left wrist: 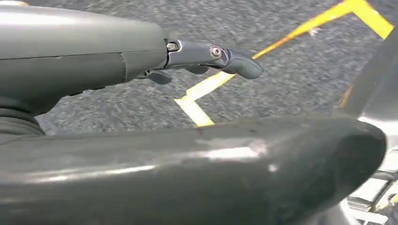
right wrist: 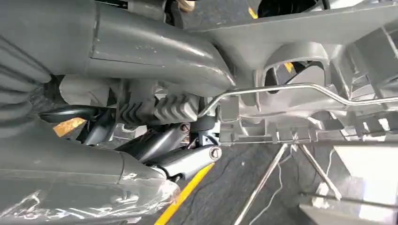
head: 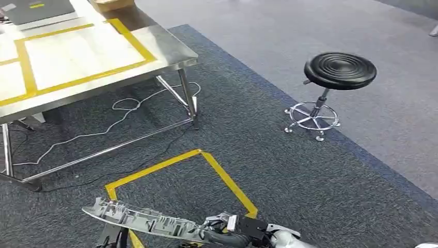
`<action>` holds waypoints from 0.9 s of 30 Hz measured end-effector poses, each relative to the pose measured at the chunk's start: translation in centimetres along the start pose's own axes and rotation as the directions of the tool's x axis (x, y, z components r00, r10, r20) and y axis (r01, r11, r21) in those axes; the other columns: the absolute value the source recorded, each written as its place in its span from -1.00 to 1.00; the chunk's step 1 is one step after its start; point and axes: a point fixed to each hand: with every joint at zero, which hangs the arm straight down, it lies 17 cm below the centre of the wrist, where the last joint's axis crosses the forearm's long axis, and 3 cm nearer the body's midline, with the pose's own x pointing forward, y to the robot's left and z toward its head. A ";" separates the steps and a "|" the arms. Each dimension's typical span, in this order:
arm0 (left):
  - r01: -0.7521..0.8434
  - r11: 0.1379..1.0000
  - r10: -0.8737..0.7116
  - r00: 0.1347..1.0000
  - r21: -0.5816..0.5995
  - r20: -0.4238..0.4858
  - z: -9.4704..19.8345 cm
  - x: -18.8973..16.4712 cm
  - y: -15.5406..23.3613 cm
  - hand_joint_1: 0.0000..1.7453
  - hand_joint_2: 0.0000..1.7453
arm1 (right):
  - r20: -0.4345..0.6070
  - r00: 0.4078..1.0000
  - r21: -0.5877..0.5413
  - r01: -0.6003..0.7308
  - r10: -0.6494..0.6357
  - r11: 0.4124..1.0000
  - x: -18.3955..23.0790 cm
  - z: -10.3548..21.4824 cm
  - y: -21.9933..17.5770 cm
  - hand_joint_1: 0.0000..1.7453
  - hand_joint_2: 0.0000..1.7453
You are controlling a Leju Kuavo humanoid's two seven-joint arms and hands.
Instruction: Take the parts from the cabinet and place them on the table.
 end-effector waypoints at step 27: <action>-0.022 0.999 0.022 1.000 -0.024 -0.023 0.8 -0.9 -1.6 -1.00 -1.00 | -0.015 1.000 -0.051 0.004 -0.005 0.999 -1.5 0.4 0.8 1.00 1.00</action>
